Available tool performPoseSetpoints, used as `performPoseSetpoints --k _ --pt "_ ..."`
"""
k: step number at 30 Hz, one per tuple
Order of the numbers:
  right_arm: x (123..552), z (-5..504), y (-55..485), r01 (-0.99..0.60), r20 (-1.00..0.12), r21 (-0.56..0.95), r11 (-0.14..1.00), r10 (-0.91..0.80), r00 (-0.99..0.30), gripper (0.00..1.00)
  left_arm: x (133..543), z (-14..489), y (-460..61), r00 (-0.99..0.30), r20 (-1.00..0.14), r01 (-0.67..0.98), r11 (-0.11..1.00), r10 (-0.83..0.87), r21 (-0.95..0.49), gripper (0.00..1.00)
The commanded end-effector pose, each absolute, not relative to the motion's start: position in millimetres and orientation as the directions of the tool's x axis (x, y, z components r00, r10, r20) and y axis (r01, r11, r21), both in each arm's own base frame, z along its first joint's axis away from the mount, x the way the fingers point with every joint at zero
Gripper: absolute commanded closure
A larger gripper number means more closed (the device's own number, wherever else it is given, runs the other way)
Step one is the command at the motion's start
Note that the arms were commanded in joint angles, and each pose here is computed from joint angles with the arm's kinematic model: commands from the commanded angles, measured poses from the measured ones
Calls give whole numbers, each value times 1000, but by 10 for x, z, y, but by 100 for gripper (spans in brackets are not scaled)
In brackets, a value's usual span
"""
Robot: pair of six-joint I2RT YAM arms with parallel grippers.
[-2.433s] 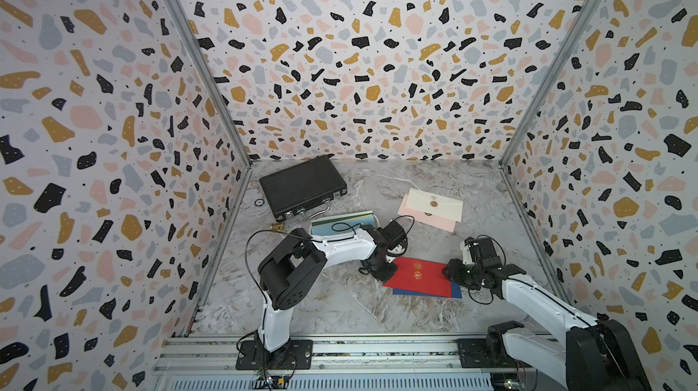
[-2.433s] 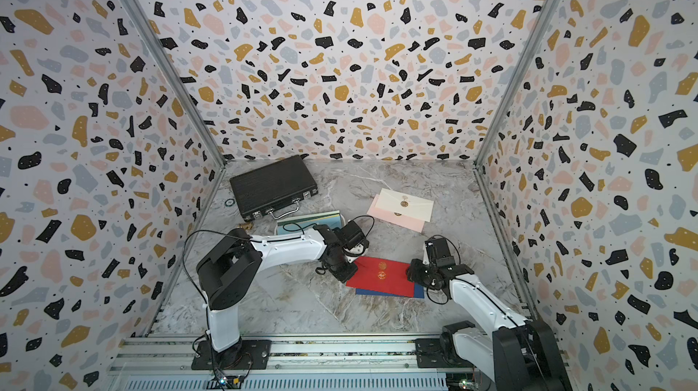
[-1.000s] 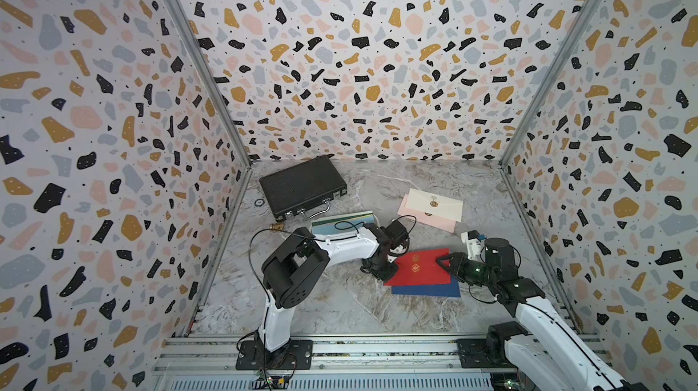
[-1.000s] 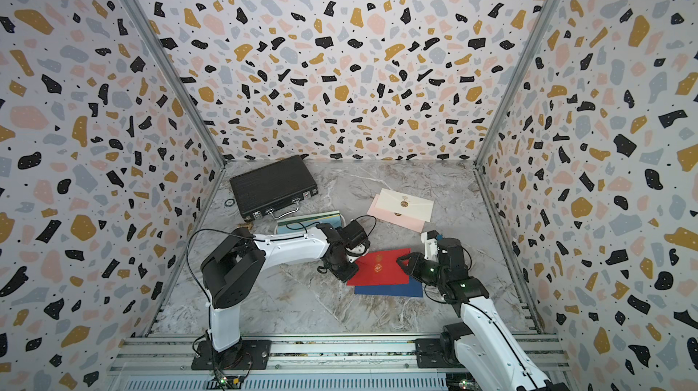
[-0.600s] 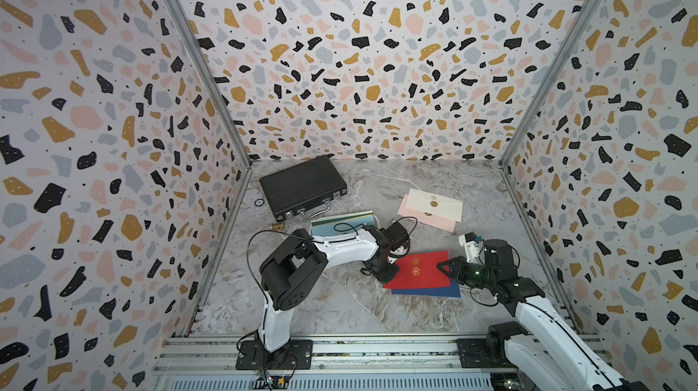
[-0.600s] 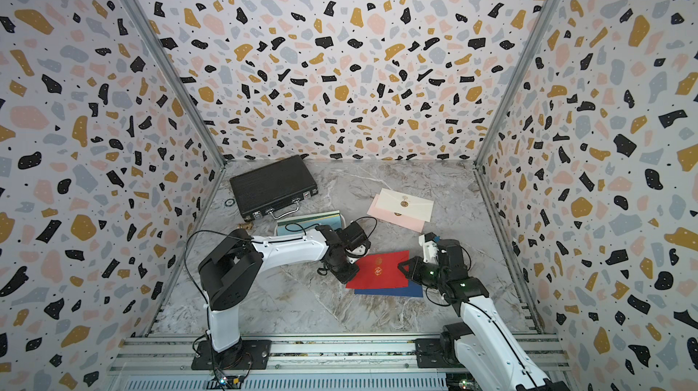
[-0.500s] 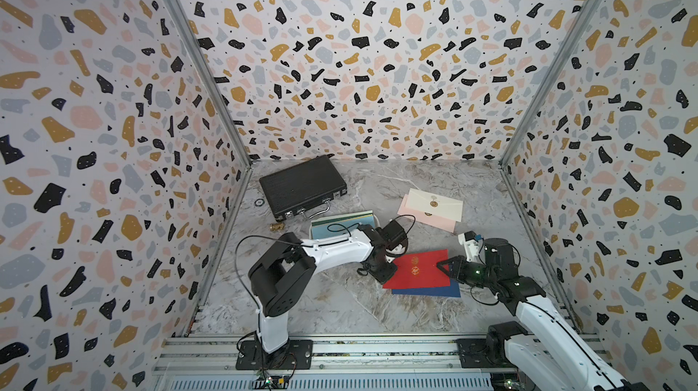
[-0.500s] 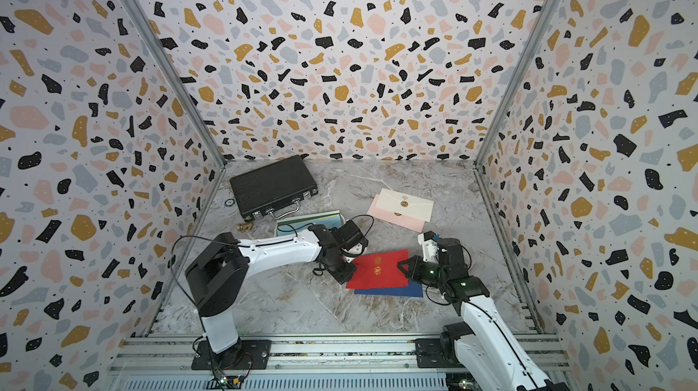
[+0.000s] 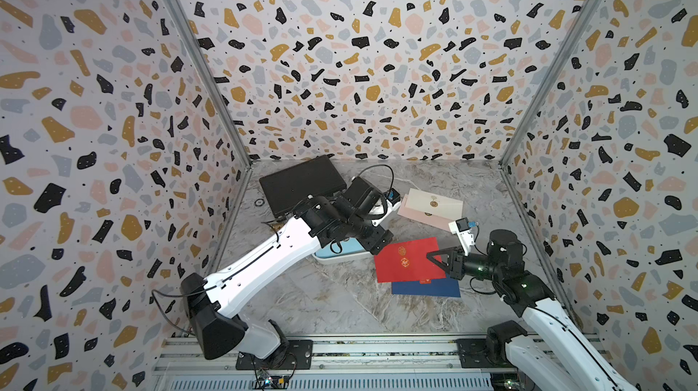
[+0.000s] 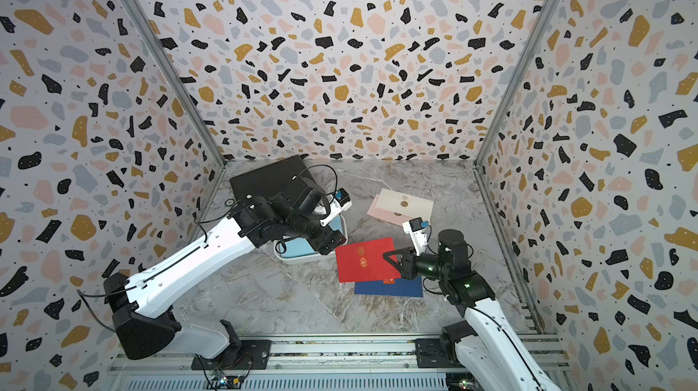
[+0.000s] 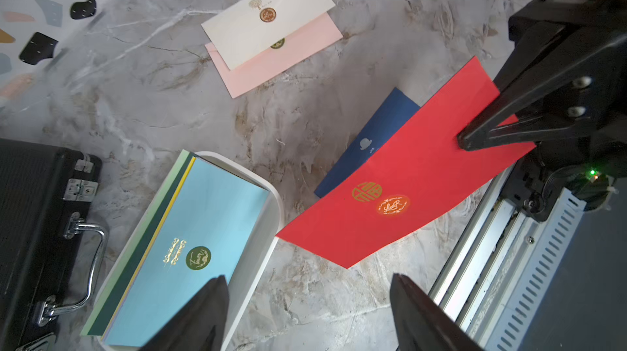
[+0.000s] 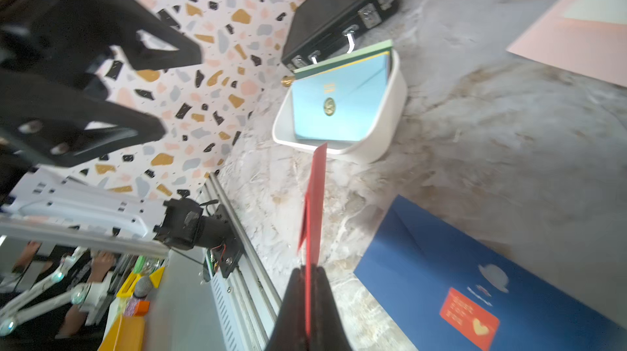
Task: Put the sealed envelopes into the storage box
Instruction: Pick up the envelope from the center of the board, then place the envelope in the storage box.
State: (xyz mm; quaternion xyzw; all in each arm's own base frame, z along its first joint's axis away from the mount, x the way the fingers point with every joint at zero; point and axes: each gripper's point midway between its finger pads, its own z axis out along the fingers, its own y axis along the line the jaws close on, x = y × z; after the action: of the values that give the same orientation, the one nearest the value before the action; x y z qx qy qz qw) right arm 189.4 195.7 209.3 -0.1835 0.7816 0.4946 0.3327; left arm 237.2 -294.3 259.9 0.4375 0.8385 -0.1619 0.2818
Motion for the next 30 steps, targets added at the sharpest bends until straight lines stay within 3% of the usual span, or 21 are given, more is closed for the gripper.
performPoseSetpoints --k 1,7,12,20,25,30 --pt "1762 2417 2108 -783 -822 547 295 15 -569 100 2203 2539 -2992 -390 -598 892 448 701 -58 21" --pt "1540 2537 2238 -849 -861 503 164 1 -509 100 2018 2458 -3116 -359 -610 927 344 706 -147 20" --pt "1442 2560 2264 -870 -877 475 129 -8 -480 100 1772 2391 -3195 -370 -594 928 252 714 -275 23" --pt "1437 2577 2293 -873 -878 474 114 -10 -478 100 1626 2230 -3145 -399 -543 906 228 739 -355 43" --pt "1403 2520 2303 -873 -876 475 114 -31 -481 100 1628 2259 -3101 -414 -542 897 227 732 -379 61" --pt "1388 2485 2300 -872 -876 473 124 -41 -480 100 1606 2268 -3090 -431 -541 887 226 722 -403 65"
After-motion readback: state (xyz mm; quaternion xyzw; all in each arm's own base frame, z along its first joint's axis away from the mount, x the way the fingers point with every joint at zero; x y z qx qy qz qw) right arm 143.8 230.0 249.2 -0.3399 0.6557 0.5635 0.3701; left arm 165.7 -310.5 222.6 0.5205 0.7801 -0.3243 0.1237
